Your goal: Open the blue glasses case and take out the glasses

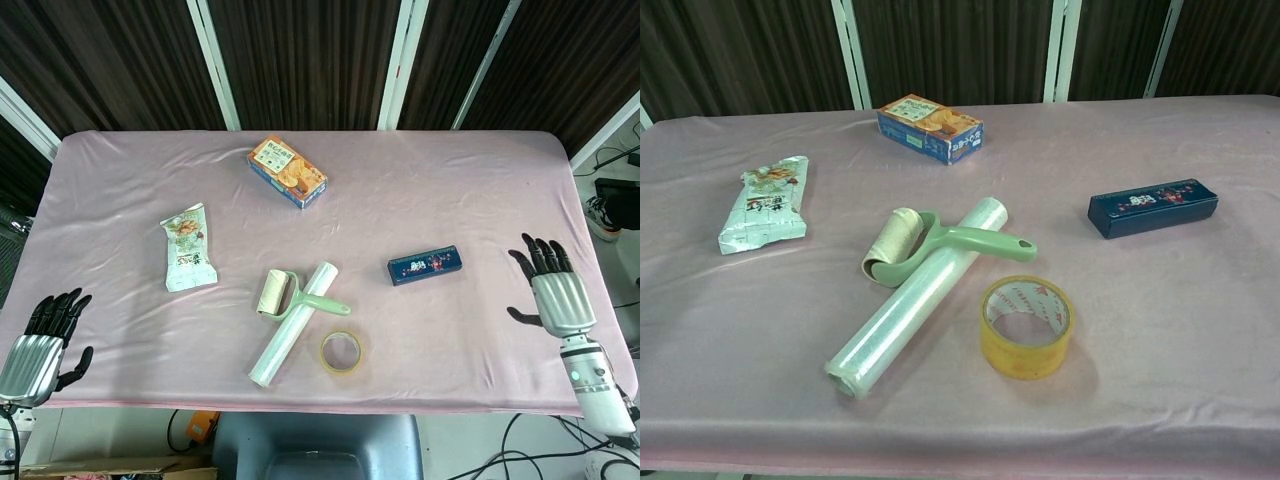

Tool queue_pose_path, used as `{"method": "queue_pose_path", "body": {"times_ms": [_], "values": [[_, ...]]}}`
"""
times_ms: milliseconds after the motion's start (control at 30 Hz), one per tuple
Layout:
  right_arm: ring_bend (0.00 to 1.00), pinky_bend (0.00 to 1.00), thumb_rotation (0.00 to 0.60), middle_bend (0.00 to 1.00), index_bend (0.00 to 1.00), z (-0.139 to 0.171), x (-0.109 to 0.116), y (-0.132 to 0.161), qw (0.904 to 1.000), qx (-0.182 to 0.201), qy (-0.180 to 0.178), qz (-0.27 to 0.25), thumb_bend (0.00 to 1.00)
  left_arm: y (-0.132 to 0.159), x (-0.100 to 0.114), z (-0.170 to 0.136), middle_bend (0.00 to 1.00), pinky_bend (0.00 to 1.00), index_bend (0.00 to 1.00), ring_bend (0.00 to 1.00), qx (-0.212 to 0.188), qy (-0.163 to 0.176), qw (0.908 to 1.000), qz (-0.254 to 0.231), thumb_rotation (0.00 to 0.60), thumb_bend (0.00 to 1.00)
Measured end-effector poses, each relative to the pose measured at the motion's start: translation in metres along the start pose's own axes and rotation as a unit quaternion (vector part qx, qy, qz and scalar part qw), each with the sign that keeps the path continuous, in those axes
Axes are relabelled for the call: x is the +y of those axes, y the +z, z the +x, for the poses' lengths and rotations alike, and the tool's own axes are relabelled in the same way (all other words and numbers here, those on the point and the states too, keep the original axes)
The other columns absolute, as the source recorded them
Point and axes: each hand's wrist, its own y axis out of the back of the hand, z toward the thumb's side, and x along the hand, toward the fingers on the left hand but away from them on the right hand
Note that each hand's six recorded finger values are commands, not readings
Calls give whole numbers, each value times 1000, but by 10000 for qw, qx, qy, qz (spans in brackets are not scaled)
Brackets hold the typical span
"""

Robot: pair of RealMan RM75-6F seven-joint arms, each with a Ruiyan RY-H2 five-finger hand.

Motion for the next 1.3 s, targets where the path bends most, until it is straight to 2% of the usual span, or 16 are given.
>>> {"method": "queue_pose_path", "body": {"times_ms": [133,233,500,900,1300], "values": [[0,11,600,0,370,-37,-15,6,9990,79,331,304,296,-4,1,1,0,18,0,0,114,18,9999,24,600,418],[0,12,600,0,403,-65,-22,9,9977,98,412,521,333,-6,0,1,0,18,0,0,210,2,9998,56,600,419],[0,12,600,0,443,-110,-46,28,9961,120,690,531,355,-6,0,3,0,18,0,0,245,3,9997,70,600,418],[0,11,600,0,486,-126,-64,53,9934,318,941,572,461,-9,2,3,0,18,0,0,328,29,9994,69,600,419],[0,11,600,1,520,-127,-68,62,9918,393,1029,641,493,-10,4,3,0,18,0,0,359,46,9993,52,600,419]]}}
